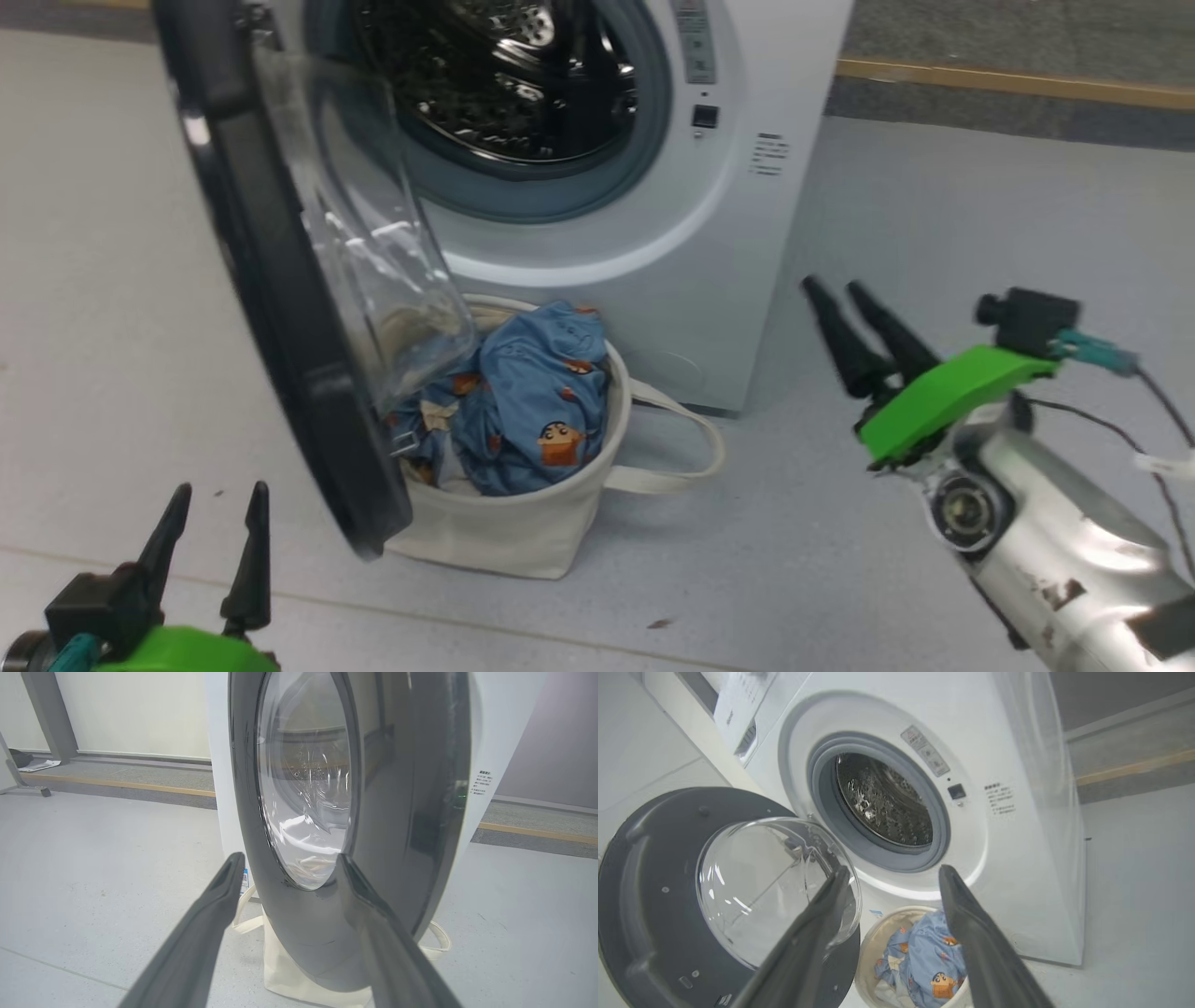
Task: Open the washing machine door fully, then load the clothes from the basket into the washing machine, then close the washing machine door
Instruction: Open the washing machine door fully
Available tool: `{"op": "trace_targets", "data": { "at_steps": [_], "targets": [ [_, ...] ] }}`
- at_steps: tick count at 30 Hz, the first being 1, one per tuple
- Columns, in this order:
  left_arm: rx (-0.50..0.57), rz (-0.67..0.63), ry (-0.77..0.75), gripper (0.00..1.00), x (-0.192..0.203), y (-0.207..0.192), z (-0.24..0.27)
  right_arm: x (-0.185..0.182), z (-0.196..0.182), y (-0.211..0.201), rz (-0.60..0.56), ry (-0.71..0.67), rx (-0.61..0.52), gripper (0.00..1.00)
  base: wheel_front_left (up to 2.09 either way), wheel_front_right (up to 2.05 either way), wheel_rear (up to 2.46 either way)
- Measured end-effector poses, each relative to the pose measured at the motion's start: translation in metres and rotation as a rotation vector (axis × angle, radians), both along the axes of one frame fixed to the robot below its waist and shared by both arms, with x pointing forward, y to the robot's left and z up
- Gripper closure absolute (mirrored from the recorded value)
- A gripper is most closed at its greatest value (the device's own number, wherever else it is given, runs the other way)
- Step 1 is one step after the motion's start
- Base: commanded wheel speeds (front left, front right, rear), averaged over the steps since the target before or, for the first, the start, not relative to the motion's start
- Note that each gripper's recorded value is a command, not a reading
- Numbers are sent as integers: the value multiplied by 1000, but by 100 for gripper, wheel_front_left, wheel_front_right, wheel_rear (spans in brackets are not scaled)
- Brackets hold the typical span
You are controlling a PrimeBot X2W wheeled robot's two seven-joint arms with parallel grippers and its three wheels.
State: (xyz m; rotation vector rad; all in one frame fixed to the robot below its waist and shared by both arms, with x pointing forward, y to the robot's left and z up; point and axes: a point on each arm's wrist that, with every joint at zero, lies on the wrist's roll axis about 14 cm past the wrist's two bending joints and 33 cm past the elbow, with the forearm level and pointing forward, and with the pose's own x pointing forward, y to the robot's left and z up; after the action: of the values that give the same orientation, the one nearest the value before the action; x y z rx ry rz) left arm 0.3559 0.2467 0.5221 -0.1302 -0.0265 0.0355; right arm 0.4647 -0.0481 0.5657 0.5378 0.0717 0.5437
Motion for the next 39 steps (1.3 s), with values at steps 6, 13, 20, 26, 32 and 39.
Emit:
{"op": "trace_targets", "data": {
  "at_steps": [6,13,20,26,32,39],
  "targets": [
    [12,-31,7,0,3,-9,-2,-10,-2,-59,-170,-80,-43,0,0,0,0],
    [7,-41,-2,0,4,-13,3,-49,-37,-86,-281,-76,-115,0,0,0,0],
    [16,-50,-5,0,8,-13,5,-64,-25,-99,-334,-107,-193,0,0,0,0],
    [15,-52,-1,0,9,-12,4,-78,-29,-91,-303,-86,-278,0,0,0,0],
    [15,-45,7,0,8,-9,1,-82,-27,-84,-279,-99,-300,0,0,0,0],
    [13,-39,14,0,5,-7,-2,-85,-29,-70,-223,-109,-316,0,0,0,0]
  ]
}}
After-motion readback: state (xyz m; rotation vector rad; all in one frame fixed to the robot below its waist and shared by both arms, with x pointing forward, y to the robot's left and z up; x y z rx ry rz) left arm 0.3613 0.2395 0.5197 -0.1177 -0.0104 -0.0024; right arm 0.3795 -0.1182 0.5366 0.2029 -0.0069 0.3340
